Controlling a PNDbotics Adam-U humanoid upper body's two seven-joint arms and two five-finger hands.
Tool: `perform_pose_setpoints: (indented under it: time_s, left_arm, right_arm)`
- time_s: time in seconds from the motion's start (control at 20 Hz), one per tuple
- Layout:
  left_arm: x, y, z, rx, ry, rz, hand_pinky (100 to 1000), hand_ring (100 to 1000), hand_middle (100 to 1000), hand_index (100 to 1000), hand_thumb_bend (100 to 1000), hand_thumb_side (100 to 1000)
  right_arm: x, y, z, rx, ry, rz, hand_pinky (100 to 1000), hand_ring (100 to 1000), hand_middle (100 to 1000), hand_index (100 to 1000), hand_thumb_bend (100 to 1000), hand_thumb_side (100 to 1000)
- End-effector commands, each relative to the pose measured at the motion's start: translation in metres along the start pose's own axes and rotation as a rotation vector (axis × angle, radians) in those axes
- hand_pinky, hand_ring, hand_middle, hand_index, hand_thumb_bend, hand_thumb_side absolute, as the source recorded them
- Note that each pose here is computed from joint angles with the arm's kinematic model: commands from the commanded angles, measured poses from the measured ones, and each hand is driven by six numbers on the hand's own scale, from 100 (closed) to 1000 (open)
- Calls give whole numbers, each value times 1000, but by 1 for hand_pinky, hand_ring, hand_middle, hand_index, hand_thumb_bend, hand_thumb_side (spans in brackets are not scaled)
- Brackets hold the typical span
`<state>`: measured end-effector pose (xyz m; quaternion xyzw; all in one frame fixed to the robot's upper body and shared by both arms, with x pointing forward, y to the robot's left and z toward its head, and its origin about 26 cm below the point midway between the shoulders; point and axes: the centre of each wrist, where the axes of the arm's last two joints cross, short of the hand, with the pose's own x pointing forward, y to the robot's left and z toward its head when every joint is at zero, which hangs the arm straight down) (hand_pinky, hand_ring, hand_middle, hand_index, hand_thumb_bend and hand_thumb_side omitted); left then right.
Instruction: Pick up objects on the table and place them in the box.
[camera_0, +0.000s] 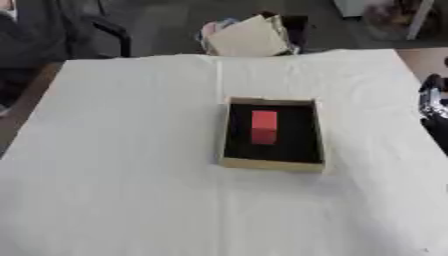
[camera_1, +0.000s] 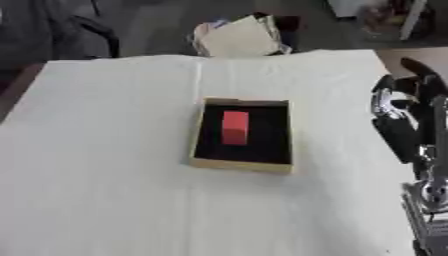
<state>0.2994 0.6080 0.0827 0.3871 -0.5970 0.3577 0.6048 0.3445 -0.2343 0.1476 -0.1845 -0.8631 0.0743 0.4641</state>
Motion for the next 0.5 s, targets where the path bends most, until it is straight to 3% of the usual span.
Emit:
perform_pose_setpoints:
  time_s: [0.05,0.5]
  left_arm:
    - [21,15,-10,17,-50,-12,754,658,652,808,312,469]
    - [22,8,-9,-2,-57,-48,752,656,650,808,311,469]
  right_arm:
    - [3,-5,-4,-2,-19,16,580,727,550,864,100,490]
    - [3,-4,-4,3,-14,19,580,728,550,863,100,490]
